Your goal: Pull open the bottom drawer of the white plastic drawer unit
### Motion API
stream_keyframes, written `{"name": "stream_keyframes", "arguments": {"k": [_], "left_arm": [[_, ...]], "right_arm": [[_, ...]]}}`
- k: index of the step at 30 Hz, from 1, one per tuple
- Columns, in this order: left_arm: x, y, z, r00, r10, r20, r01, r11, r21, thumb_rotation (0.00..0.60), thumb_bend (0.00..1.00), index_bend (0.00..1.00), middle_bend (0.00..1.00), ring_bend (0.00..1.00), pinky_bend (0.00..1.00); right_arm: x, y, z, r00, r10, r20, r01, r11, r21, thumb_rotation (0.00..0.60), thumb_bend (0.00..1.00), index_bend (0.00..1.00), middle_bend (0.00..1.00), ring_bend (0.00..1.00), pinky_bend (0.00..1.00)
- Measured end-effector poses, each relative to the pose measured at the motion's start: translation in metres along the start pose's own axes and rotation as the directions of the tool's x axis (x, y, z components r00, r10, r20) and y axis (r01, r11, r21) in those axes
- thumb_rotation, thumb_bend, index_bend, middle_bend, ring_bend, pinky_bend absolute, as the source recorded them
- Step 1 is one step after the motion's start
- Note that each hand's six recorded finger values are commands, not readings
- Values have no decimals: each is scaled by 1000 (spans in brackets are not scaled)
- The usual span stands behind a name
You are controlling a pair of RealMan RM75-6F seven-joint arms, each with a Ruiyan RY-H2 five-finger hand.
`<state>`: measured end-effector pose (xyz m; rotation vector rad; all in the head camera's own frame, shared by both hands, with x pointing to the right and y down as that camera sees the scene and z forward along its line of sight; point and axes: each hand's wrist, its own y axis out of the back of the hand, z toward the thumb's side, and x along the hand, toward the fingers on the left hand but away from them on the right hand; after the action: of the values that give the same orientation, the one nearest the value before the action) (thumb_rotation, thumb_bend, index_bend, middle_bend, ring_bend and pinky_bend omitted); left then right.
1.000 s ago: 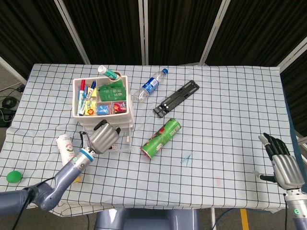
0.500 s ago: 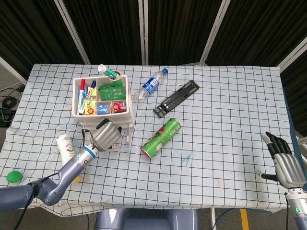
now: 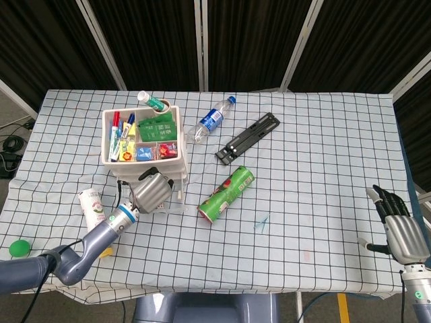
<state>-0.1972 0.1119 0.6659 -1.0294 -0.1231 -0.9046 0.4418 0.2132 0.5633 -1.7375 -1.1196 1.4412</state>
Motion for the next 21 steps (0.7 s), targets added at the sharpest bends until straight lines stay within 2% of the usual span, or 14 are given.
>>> {"name": "stream_keyframes", "arguments": {"k": [10, 21], "left_arm": [[-3, -10, 2, 998, 38, 44, -43, 993, 107, 600, 137, 485, 973, 887, 773], [1, -18, 2, 998, 38, 53, -44, 992, 117, 600, 151, 504, 973, 887, 773]], "right_arm": [[1, 1, 1, 1000, -4, -6, 4, 1000, -1, 600, 17, 31, 0, 0, 0], [1, 1, 1, 1000, -4, -5, 4, 1000, -4, 600, 18, 31, 0, 0, 0]]}}
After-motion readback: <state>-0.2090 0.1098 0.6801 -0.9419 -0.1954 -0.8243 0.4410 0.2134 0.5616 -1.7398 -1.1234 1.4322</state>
